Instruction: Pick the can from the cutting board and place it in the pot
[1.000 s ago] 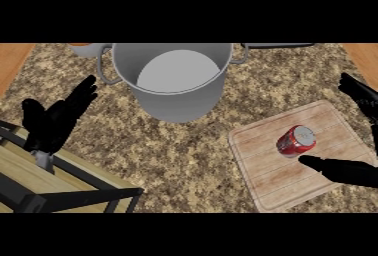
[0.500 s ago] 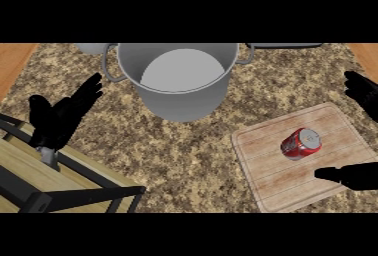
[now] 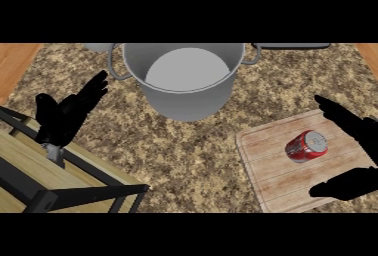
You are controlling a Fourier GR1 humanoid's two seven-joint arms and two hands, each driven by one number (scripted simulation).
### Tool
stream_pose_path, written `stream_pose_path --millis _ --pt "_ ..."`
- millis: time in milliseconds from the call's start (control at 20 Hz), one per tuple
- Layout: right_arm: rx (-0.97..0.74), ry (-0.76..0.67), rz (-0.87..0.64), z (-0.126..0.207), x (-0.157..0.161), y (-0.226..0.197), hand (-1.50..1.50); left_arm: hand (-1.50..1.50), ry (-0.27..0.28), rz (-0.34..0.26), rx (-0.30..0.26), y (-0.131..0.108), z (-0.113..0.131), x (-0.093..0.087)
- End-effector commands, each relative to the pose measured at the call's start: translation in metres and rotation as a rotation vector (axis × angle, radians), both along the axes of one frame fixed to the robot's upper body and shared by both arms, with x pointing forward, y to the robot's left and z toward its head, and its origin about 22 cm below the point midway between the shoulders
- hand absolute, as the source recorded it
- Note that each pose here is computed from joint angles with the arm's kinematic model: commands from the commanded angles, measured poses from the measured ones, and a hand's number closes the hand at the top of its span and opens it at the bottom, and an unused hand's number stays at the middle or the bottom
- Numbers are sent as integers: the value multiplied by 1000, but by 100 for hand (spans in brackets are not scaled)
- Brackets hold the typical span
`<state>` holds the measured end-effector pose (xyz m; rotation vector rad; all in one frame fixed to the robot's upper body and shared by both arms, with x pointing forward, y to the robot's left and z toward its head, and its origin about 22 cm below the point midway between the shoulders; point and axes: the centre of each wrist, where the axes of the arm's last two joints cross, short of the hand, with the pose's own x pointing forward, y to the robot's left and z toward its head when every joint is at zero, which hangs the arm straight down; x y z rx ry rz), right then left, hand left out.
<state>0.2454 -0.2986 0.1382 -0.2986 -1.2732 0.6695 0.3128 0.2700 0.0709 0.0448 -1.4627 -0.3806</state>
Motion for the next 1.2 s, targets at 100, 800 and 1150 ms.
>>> stream_pose_path --millis 100,800,1150 --pt "-61 29 -7 -19 2 -4 -150 0 194 4 -102 -30 -69 -36" --pt "205 -23 26 -44 2 -41 -150 0 194 31 -102 -15 -80 -43" --pt "373 -16 -5 -70 10 -42 -150 0 191 4 -115 -20 -68 -34"
